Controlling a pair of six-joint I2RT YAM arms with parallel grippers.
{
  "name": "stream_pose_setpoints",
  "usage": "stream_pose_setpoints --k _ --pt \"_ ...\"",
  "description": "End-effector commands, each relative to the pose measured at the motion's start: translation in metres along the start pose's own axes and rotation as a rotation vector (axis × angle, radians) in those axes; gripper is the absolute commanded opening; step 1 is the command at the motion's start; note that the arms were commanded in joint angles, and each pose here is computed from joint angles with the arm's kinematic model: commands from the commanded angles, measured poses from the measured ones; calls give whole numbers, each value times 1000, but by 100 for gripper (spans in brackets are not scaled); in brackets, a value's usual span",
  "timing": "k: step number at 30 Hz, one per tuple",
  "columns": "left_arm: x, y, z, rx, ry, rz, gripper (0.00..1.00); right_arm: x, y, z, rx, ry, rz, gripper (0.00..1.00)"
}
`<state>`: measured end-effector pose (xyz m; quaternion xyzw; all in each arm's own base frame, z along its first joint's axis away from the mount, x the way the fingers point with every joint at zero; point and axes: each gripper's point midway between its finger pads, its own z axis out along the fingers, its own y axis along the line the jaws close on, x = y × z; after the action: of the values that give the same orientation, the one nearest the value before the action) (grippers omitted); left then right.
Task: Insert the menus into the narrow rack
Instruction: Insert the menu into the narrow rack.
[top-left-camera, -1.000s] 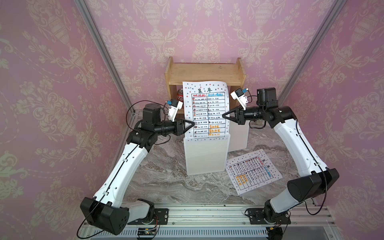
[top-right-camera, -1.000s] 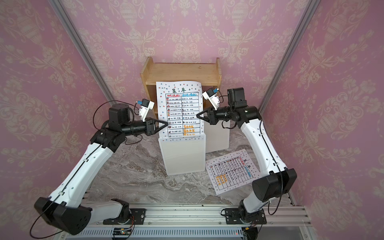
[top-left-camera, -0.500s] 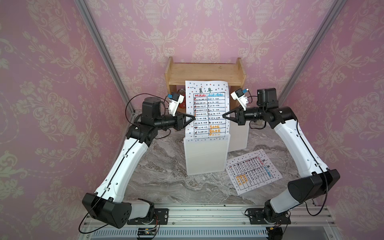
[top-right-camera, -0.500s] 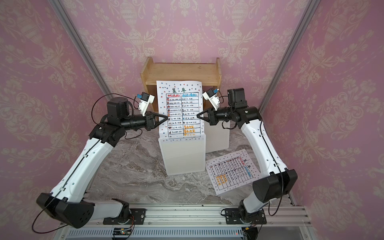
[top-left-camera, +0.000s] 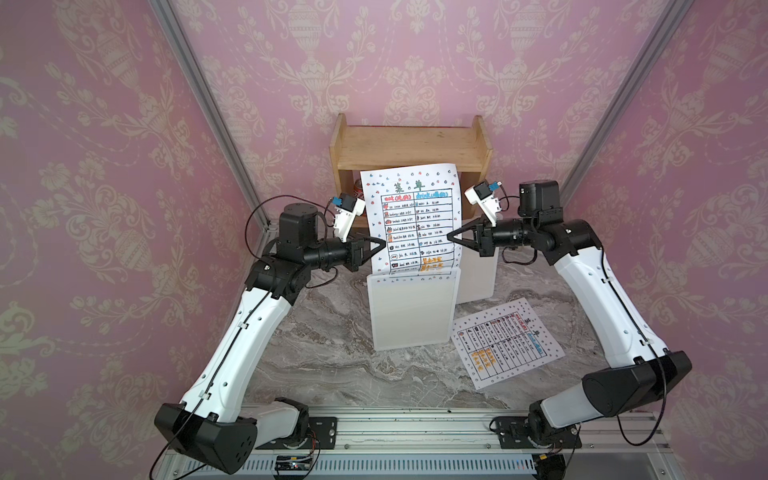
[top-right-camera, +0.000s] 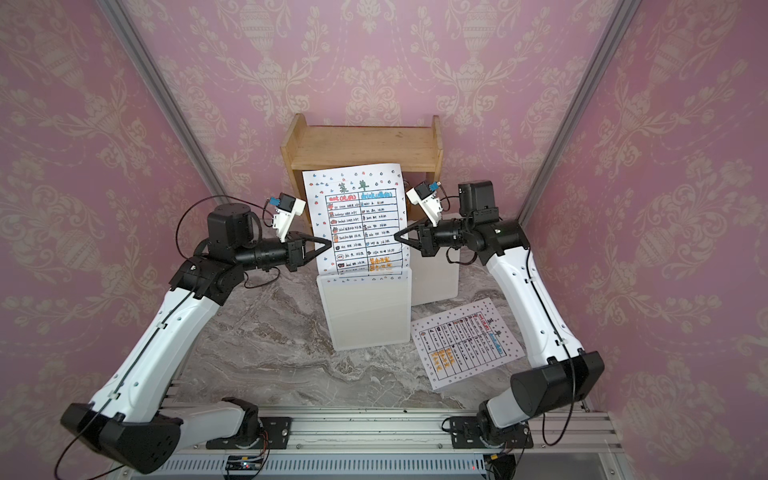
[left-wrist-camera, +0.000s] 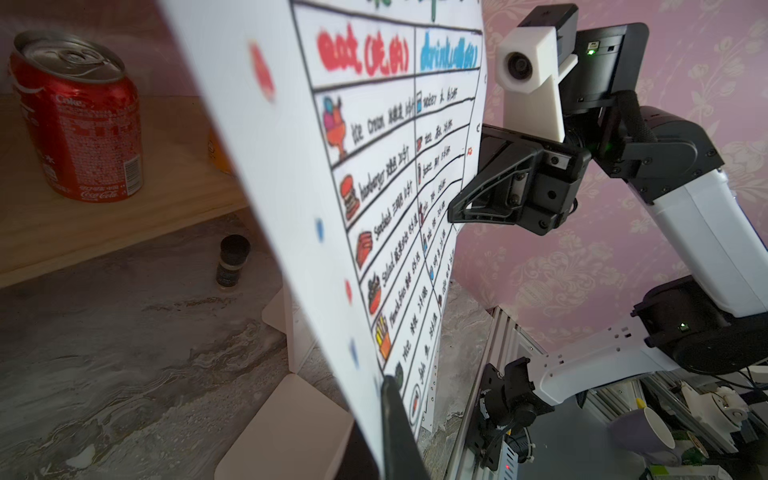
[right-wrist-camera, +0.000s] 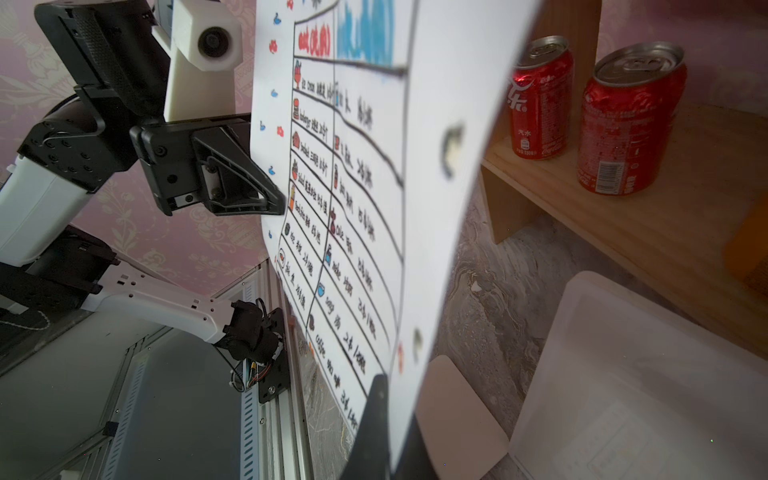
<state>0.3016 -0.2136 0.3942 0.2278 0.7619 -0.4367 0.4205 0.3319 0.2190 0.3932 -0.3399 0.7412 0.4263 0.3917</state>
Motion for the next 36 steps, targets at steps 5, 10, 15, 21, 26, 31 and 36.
stream_pose_setpoints --k 5,10,15,21,26,31,36 --pt "8 0 -4 -16 5 44 3 -5 3 -1 2 -31 -24 0" --pt "10 3 -4 -33 5 62 10 -2 0 7 2 -13 -22 0" --pt "12 7 -3 -44 8 74 20 0 -2 16 -3 4 -19 0" --pt "12 9 -2 -46 10 71 20 3 -3 17 1 11 -19 0" --pt "14 7 -3 -44 5 64 14 9 -4 16 15 18 -23 0" --pt "19 5 -6 -39 3 60 5 12 -4 15 24 22 -25 0" --pt "24 4 -7 -36 0 57 2 16 -1 13 26 19 -21 0"
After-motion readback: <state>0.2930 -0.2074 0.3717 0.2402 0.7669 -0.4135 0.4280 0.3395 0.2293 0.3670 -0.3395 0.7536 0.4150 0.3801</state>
